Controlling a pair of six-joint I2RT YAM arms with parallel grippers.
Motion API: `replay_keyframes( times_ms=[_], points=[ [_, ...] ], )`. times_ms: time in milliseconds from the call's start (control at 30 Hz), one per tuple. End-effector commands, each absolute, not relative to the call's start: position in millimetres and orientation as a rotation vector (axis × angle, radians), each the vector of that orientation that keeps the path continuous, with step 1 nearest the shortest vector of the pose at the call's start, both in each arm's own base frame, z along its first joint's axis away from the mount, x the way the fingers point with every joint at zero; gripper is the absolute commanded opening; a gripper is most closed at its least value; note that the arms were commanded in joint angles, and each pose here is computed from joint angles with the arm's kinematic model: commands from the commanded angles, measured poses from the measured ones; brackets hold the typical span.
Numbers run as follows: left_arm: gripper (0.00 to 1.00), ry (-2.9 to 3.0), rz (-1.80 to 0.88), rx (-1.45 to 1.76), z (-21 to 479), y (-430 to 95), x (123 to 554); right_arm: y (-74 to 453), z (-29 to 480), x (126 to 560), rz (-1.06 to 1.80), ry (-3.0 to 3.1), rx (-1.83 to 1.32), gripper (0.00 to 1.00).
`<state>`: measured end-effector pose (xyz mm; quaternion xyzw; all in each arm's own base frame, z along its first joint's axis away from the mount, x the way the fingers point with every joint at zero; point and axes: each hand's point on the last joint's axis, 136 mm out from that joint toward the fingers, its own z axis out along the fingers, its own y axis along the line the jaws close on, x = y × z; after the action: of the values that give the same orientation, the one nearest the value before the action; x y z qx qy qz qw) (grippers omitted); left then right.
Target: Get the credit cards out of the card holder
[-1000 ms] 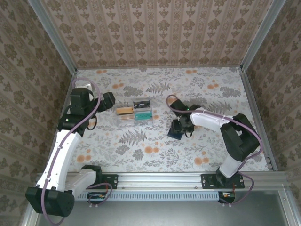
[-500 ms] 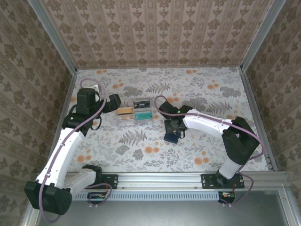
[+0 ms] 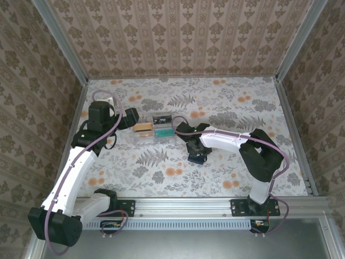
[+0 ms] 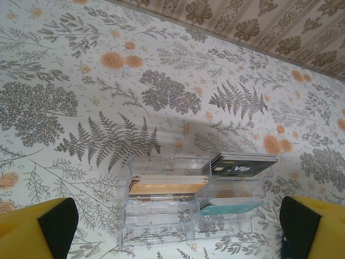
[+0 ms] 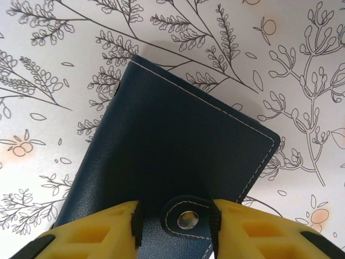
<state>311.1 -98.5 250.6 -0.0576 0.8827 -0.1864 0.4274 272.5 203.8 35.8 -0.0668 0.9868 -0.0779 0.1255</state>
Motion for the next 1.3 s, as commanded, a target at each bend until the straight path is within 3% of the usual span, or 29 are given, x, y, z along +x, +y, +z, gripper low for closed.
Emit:
replay_keyframes(
  times_ms=[0,67,233,433,633,800,933,1000,1133,1267],
  points=[
    [1.00,2.199,-0.485,-0.130,251,-102,307,198,35,274,-0.300,2.867,-0.191,0.39],
    [1.00,2.201,-0.484,-0.129,251,-102,306,197,32,273,-0.310,2.876,-0.197,0.34],
    [1.00,2.202,-0.478,-0.129,252,-101,305,194,30,270,-0.321,2.882,-0.194,0.33],
    [1.00,2.201,-0.505,-0.131,254,-104,304,193,33,270,-0.317,2.872,-0.195,0.12],
    [1.00,2.253,-0.576,-0.177,244,-118,299,195,47,273,-0.268,2.830,-0.191,0.00],
    [0.82,2.352,-0.663,-0.188,221,-147,285,200,66,274,-0.203,2.770,-0.210,0.00],
    [0.52,2.427,-0.769,-0.167,200,-182,263,207,79,270,-0.137,2.721,-0.249,0.00],
    [0.28,2.443,-0.796,-0.142,193,-199,251,211,81,267,-0.108,2.704,-0.283,0.00],
    [0.03,2.466,-0.815,-0.117,178,-224,226,222,80,259,-0.007,2.679,-0.331,0.00],
    [0.00,2.469,-0.923,-0.155,158,-251,208,232,83,252,0.083,2.651,-0.357,0.00]
  ],
)
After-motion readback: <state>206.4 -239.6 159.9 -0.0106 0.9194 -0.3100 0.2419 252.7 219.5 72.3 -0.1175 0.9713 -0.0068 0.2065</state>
